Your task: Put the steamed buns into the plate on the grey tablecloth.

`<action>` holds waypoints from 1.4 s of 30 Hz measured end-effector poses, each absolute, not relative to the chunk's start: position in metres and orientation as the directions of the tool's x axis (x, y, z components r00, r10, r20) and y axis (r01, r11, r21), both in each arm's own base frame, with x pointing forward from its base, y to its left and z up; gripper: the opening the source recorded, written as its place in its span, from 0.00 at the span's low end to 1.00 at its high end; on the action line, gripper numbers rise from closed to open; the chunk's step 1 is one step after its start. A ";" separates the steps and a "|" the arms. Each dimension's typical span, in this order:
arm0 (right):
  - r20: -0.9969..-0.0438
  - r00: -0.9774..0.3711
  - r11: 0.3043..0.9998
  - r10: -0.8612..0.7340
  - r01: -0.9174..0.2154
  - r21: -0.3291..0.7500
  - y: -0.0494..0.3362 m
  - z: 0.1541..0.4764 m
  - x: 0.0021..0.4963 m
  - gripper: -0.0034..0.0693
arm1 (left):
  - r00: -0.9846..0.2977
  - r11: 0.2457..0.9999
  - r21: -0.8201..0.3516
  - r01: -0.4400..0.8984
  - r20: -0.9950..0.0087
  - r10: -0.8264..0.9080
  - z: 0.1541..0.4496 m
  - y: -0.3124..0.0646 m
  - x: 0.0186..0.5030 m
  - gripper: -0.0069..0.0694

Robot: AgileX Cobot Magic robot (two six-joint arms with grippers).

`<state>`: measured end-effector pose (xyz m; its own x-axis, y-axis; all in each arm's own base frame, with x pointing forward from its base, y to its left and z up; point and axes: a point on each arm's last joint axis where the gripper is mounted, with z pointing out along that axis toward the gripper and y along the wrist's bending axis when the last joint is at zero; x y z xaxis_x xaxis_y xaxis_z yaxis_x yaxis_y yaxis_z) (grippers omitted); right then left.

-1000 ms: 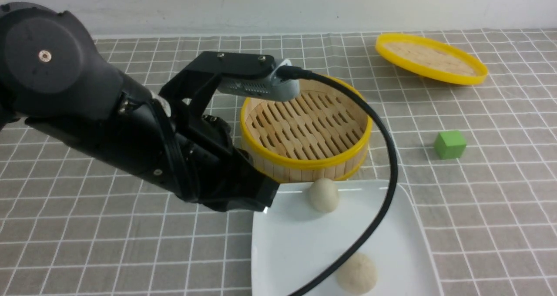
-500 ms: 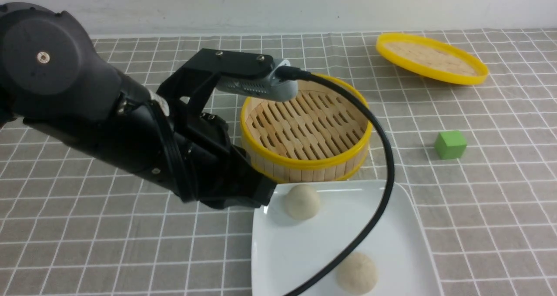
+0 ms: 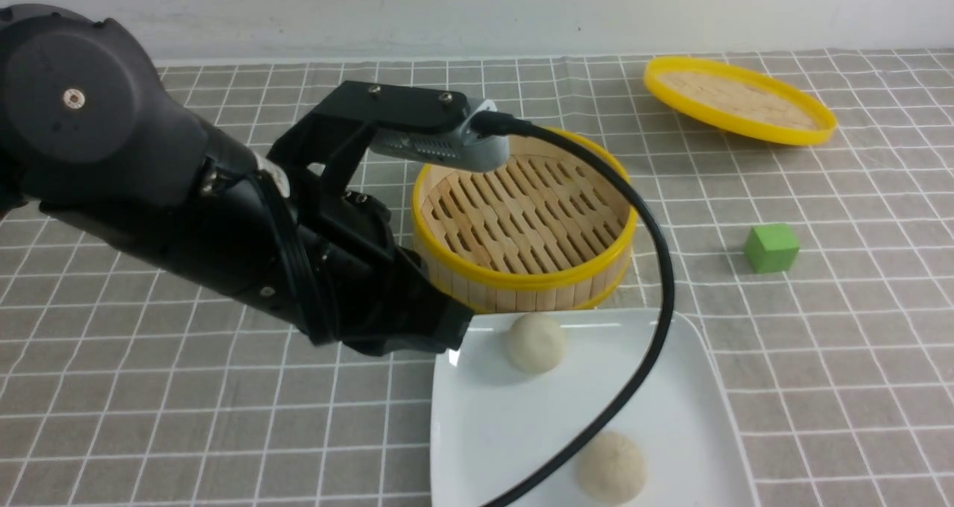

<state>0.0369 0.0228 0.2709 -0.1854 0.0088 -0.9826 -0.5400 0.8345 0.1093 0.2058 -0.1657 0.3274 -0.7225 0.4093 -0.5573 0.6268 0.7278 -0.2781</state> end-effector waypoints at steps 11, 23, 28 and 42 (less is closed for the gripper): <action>-0.983 -0.185 0.835 0.008 -0.540 0.109 0.023 0.271 0.037 0.05 | -0.705 0.735 -0.230 0.638 -0.559 0.437 0.326 -0.163 0.207 0.13; -0.978 -0.205 0.915 0.033 -0.387 0.112 0.017 0.233 0.041 0.06 | -0.703 0.736 -0.225 0.639 -0.559 0.440 0.326 -0.163 0.208 0.13; -0.959 -0.280 0.972 0.044 -0.210 0.106 0.011 0.196 0.048 0.06 | -0.703 0.736 -0.224 0.639 -0.559 0.440 0.326 -0.163 0.208 0.13; -0.947 -0.315 0.998 0.067 0.024 0.062 -0.002 0.172 0.052 0.08 | -0.622 0.727 -0.180 0.662 -0.673 0.399 0.359 -0.146 0.185 0.13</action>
<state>0.0515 -0.0018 0.1721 -0.3152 0.0667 -0.9467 0.0245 0.9978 0.0621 0.1850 -0.1457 0.3591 -0.6222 0.3992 -0.6735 0.6621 0.7274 -0.1805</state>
